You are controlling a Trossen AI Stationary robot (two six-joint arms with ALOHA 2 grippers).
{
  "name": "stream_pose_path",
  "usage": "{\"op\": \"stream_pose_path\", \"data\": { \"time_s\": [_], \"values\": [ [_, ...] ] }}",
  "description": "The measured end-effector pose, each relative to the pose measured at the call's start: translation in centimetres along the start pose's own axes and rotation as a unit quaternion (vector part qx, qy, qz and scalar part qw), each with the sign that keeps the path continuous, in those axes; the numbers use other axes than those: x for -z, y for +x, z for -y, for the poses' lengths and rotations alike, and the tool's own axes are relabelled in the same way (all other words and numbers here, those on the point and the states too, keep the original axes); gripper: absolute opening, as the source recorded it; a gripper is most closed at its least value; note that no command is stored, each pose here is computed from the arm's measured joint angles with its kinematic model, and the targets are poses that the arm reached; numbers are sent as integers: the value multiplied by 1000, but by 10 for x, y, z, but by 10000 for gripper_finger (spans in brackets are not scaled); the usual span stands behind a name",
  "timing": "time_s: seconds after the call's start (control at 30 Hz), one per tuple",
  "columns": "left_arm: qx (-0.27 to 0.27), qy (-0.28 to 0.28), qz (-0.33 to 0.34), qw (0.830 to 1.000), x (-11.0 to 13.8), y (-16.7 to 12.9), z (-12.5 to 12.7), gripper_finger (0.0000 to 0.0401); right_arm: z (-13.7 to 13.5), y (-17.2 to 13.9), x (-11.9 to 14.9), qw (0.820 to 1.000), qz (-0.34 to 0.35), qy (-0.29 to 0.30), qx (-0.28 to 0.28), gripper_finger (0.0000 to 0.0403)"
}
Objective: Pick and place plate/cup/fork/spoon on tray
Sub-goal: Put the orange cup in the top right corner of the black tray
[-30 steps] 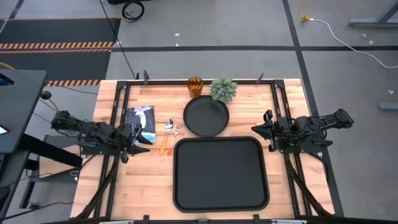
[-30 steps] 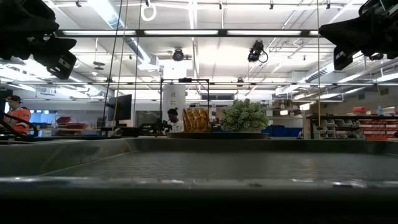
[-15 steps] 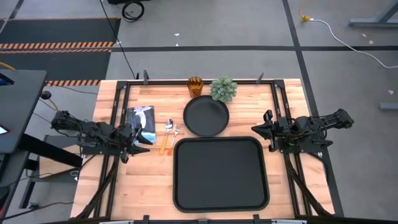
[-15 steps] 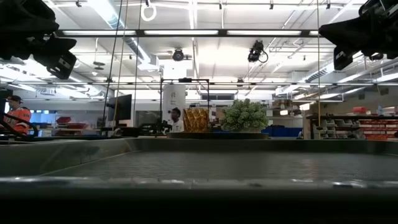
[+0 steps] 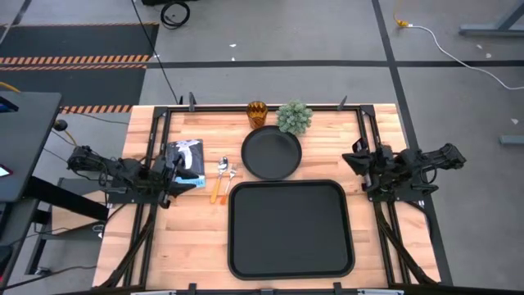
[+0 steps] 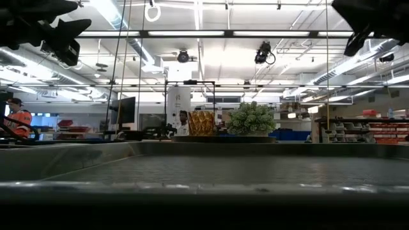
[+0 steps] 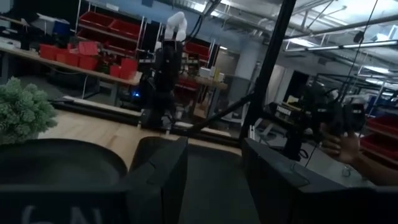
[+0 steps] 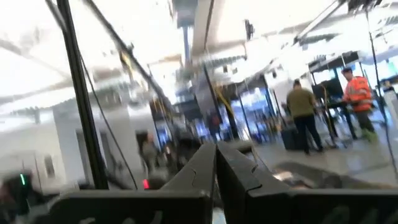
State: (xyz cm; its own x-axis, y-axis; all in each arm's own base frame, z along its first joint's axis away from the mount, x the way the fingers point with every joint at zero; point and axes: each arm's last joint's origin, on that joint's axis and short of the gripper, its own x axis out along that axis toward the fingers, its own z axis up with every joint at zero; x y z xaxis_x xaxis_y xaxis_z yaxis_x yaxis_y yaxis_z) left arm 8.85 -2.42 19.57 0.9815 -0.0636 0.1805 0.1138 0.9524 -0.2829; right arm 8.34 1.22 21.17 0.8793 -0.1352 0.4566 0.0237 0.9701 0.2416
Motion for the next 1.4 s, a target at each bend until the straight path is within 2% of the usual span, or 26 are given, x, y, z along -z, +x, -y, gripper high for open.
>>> {"op": "stream_pose_path", "data": {
  "time_s": [0.37, 0.43, 0.57, 0.7, 0.83, 1.0, 1.13, 1.23, 1.4],
  "values": [
    [-7, -11, 3, 1000, 0, 0, 0, 162, 0, 0, -7, 999, 35, 2, 1, 23],
    [-22, -9, 7, 1000, -1, 0, -1, 162, 1, 0, -9, 999, 47, 7, 18, 23],
    [-80, 5, 29, 996, -3, 0, -4, 162, 5, -1, -10, 995, 51, 8, 89, 23],
    [-113, 59, 58, 990, -9, -1, -5, 162, 9, -1, -7, 985, 39, -4, 170, 23],
    [-112, 144, 67, 981, -13, -2, -4, 162, 12, 0, -2, 978, 14, -54, 201, 23],
    [-101, 239, 56, 964, -13, -1, -3, 162, 18, 3, -1, 965, 13, -95, 243, 23],
    [-63, 306, 56, 948, -13, -1, -1, 162, 25, 4, -1, 954, 17, -102, 280, 23],
    [-40, 338, 77, 937, -16, -1, 2, 162, 29, 7, 2, 951, 11, -112, 288, 23],
    [-47, 349, 126, 927, -26, -4, 4, 162, 33, 13, 9, 960, -13, -110, 258, 23]
  ]
}}
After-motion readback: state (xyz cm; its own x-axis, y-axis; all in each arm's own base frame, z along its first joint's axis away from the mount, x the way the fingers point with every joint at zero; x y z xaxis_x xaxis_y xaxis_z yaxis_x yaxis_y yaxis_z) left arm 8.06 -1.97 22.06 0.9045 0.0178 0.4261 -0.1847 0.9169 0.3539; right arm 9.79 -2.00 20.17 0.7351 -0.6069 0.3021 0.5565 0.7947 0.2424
